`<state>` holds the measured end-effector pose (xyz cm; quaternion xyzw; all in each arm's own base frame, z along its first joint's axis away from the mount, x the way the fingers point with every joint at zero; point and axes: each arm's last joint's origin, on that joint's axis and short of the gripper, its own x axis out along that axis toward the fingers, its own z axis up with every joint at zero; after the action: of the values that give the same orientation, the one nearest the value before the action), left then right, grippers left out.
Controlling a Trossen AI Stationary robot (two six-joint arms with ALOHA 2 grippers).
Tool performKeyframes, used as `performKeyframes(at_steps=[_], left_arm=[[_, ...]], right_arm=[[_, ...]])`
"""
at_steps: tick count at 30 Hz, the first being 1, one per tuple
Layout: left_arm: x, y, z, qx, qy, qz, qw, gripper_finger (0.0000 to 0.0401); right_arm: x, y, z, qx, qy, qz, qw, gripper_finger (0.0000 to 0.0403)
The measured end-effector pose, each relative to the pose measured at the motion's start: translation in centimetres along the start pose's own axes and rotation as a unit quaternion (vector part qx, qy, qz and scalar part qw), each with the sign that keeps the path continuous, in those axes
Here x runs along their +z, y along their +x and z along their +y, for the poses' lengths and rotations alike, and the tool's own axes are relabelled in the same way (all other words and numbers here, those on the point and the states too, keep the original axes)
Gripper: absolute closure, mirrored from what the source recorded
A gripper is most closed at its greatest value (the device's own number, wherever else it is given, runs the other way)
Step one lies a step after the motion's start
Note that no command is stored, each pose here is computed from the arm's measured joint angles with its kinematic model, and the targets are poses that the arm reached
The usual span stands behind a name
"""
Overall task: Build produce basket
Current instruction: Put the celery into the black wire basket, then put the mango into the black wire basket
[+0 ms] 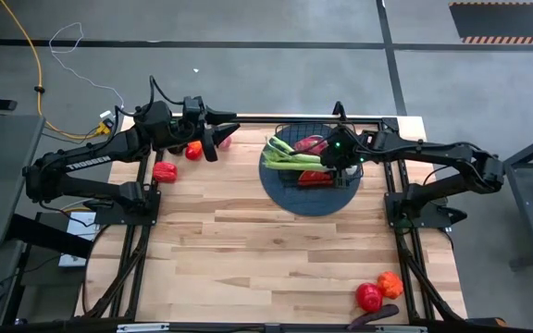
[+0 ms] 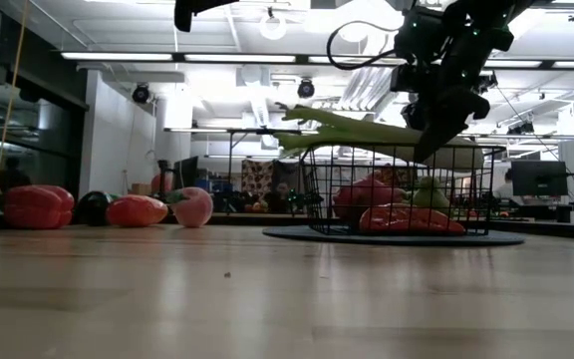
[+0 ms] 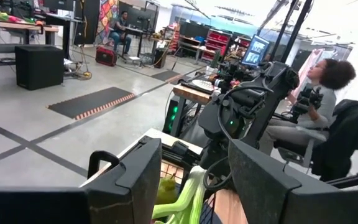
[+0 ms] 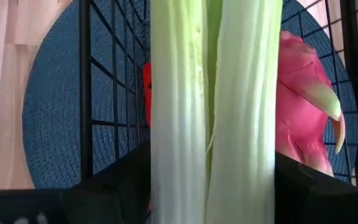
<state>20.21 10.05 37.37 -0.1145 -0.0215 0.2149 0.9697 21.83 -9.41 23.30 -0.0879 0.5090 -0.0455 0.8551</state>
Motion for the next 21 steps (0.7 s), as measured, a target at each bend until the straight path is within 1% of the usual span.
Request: performKeyframes(at_steps=[4, 13, 17, 21], left_arm=[[0.00, 0.00, 0.00, 0.000, 0.000, 0.000, 1.000, 0.0224], [0.00, 0.00, -0.01, 0.000, 0.000, 0.000, 1.000, 0.0224], [0.00, 0.00, -0.01, 0.000, 0.000, 0.000, 1.000, 0.0224], [0.00, 0.00, -0.01, 0.000, 0.000, 0.000, 1.000, 0.0224]], right_arm=[[0.04, -0.01, 0.04, 0.008, -0.021, -0.006, 1.000, 0.0179], [0.12, -0.01, 0.03, 0.009, -0.022, -0.010, 1.000, 0.0172], [0.20, -0.01, -0.01, 0.007, -0.022, -0.015, 1.000, 0.0149], [0.67, -0.51, -0.24, 0.001, -0.025, -0.019, 0.999, 0.0109]])
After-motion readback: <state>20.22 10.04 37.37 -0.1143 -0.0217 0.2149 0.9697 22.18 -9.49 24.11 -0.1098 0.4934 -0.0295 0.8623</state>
